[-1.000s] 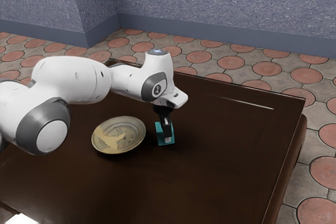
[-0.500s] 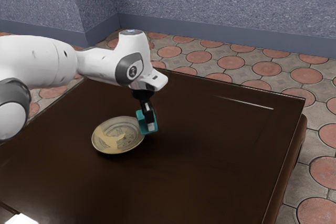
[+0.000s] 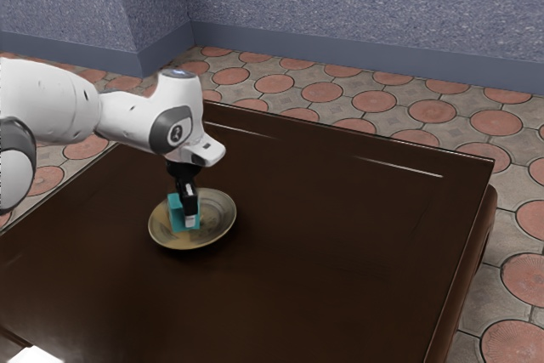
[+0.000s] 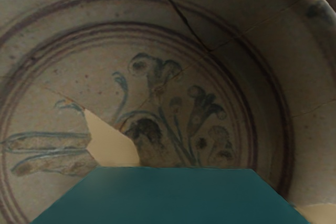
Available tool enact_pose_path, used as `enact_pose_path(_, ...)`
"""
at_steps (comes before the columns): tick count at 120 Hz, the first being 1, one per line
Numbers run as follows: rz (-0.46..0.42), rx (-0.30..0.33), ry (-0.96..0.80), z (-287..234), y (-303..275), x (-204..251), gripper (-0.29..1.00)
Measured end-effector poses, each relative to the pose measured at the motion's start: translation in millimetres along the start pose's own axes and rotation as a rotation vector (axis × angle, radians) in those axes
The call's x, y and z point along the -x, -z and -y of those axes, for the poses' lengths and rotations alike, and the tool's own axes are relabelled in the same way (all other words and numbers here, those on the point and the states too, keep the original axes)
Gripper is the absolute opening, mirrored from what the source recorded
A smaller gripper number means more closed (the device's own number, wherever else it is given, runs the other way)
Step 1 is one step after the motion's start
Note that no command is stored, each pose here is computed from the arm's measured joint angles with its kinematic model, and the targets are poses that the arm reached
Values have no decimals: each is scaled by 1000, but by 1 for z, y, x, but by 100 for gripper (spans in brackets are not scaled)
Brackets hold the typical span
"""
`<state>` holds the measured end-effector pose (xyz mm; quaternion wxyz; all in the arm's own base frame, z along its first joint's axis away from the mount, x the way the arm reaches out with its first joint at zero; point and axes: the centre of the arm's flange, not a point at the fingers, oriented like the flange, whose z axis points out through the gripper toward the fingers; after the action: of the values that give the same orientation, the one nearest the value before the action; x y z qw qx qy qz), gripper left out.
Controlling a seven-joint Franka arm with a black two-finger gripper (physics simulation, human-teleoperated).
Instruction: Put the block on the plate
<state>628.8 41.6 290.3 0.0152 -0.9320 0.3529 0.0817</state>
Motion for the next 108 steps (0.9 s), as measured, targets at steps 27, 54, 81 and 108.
enact_pose_path(27, -14, 3, 7, 1, 3, 0, 58)
enact_pose_path(54, -104, -13, 24, -9, 83, 17, 66)
enact_pose_path(81, -199, -53, -27, -39, 228, 33, 69)
enact_pose_path(108, -146, 2, -51, -46, 233, 43, 70)
